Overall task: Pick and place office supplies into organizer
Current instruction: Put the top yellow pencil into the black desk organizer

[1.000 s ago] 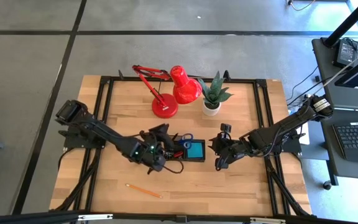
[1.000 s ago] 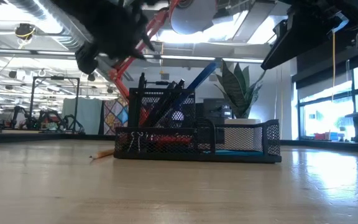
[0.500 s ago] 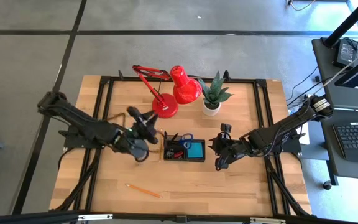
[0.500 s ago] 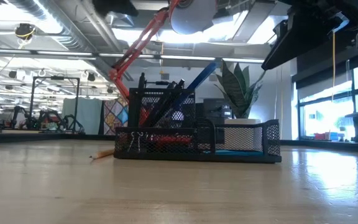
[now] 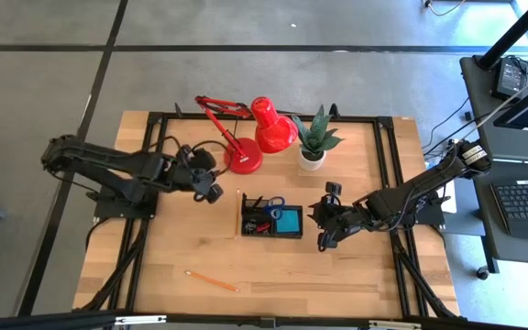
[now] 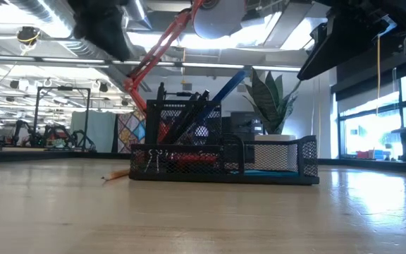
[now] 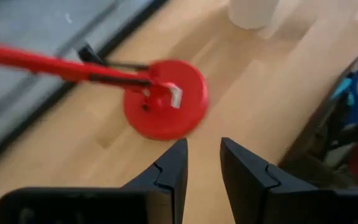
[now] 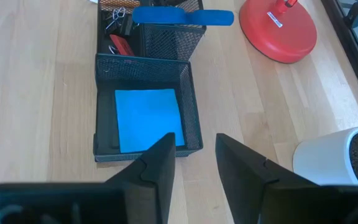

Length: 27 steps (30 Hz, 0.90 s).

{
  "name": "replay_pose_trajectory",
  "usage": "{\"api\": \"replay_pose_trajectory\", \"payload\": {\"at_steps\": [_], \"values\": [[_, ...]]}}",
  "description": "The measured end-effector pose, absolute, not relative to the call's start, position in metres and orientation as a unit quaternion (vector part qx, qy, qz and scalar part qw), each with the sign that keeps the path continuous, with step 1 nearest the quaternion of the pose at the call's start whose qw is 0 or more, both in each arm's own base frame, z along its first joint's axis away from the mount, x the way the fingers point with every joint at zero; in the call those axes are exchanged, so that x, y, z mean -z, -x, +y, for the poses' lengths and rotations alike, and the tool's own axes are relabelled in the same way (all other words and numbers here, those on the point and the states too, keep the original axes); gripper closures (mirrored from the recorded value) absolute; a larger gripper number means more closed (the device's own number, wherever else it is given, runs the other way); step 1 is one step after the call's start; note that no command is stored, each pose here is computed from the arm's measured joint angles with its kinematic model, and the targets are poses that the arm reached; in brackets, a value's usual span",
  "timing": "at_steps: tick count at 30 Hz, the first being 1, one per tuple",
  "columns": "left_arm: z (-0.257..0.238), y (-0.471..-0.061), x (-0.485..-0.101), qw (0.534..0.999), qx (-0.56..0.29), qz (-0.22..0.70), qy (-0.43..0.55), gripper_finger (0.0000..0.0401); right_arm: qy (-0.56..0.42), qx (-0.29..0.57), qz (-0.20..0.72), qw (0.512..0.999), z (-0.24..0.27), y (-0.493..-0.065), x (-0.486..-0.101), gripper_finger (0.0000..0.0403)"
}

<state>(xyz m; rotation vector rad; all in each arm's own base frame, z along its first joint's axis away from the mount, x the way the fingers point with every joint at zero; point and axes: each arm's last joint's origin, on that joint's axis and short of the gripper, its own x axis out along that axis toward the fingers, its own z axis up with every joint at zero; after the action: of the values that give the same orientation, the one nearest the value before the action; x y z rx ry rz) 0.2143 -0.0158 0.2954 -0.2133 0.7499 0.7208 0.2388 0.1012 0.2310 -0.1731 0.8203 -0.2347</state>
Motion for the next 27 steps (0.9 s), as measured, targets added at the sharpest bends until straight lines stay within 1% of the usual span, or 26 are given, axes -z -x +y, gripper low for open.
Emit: {"api": "replay_pose_trajectory", "payload": {"at_steps": [4,7,14,17,20,24,27], "values": [[-0.008,-0.227,-0.287,0.842,-0.379,0.342,0.173,0.0313,0.084,0.113,0.397,0.907,0.101,-0.239,-0.231,0.0283],[-0.004,-0.237,-0.277,0.828,-0.396,0.349,0.19,0.0313,0.084,0.114,0.397,0.907,0.101,-0.239,-0.231,0.0283],[-0.007,-0.255,-0.251,0.795,-0.394,0.396,0.235,0.0318,0.09,0.115,0.408,0.901,0.1,-0.237,-0.23,0.0283],[-0.007,-0.261,-0.242,0.785,-0.406,0.401,0.243,0.0322,0.075,0.12,0.402,0.905,0.101,-0.238,-0.23,0.0283],[0.001,-0.264,-0.238,0.765,-0.423,0.396,0.281,0.0328,0.048,0.129,0.394,0.909,0.101,-0.239,-0.231,0.0283],[0.011,-0.265,-0.238,0.739,-0.454,0.362,0.342,0.0333,0.042,0.131,0.394,0.909,0.101,-0.238,-0.231,0.0283],[0.014,-0.268,-0.239,0.725,-0.458,0.338,0.388,0.0333,0.048,0.129,0.396,0.908,0.101,-0.238,-0.231,0.0283]]}}
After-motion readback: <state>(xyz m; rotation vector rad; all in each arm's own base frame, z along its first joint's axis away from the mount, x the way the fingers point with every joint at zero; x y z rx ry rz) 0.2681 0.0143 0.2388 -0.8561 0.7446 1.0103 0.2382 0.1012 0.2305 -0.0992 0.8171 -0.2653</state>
